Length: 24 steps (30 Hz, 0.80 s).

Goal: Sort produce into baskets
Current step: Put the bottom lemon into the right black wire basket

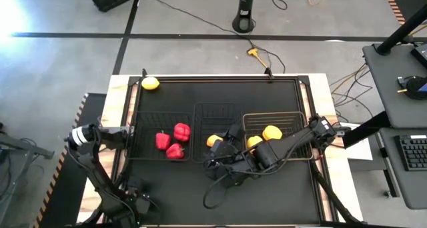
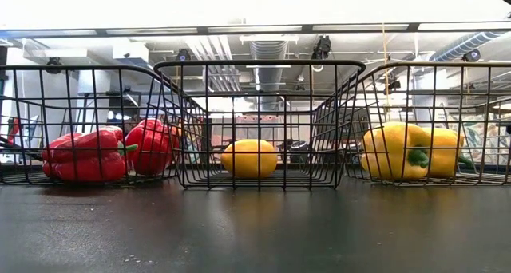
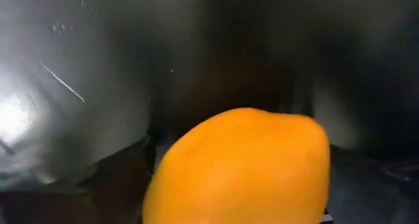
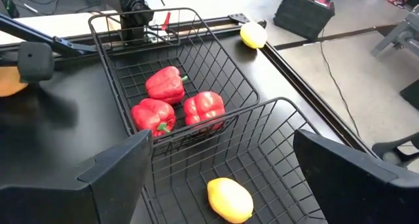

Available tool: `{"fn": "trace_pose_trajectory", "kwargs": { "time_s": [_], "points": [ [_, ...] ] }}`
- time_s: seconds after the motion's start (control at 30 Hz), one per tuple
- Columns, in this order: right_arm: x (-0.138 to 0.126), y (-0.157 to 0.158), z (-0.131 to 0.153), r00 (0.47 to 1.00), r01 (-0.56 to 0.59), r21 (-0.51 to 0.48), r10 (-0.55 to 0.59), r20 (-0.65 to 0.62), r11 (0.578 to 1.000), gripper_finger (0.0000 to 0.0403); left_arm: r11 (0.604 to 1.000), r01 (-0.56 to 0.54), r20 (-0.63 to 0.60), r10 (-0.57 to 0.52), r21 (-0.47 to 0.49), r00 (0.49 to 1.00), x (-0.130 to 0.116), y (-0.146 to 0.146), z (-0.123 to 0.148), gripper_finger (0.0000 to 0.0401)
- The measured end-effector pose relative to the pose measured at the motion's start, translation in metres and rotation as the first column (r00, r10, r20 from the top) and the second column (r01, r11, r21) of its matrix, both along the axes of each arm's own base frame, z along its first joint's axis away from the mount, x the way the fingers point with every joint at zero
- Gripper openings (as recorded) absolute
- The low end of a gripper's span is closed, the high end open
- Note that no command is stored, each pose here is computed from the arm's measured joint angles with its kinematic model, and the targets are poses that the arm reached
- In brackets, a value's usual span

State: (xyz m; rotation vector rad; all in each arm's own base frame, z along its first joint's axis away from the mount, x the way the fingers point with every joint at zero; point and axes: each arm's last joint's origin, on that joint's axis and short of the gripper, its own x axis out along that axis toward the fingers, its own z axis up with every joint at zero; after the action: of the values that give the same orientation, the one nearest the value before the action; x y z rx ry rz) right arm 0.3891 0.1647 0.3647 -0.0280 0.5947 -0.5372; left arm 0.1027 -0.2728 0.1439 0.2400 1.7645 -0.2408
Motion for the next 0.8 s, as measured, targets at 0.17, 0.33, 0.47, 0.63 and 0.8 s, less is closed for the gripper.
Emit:
{"fn": "trace_pose_trajectory", "kwargs": {
  "time_s": [0.17, 0.33, 0.47, 0.63, 0.8],
  "points": [
    [0.000, 0.001, 0.000, 1.000, -0.009, 0.007, 0.009, -0.003, 1.000, 0.0361, 0.999, 0.037, 0.029, -0.037, 0.011, 0.999, 0.005, -0.003, 0.005, 0.0298],
    [-0.003, 0.008, -0.003, 0.995, -0.084, 0.050, 0.086, -0.050, 0.995, 0.0361, 0.996, 0.071, 0.121, -0.077, 0.057, 0.990, 0.018, -0.003, 0.017, 0.0272],
    [-0.006, 0.020, -0.017, 0.982, -0.145, 0.066, 0.152, -0.112, 0.987, 0.0361, 0.988, 0.119, 0.228, -0.138, 0.096, 0.964, 0.042, 0.002, 0.025, 0.0271],
    [-0.009, 0.041, -0.044, 0.965, -0.198, 0.064, 0.206, -0.161, 0.978, 0.0361, 0.963, 0.180, 0.399, -0.249, 0.202, 0.883, 0.090, 0.018, 0.036, 0.0280],
    [-0.006, 0.061, -0.082, 0.947, -0.252, 0.132, 0.272, -0.169, 0.959, 0.0361, 0.974, 0.128, 0.587, -0.215, 0.187, 0.780, 0.145, 0.037, 0.041, 0.0280]
  ]
}}
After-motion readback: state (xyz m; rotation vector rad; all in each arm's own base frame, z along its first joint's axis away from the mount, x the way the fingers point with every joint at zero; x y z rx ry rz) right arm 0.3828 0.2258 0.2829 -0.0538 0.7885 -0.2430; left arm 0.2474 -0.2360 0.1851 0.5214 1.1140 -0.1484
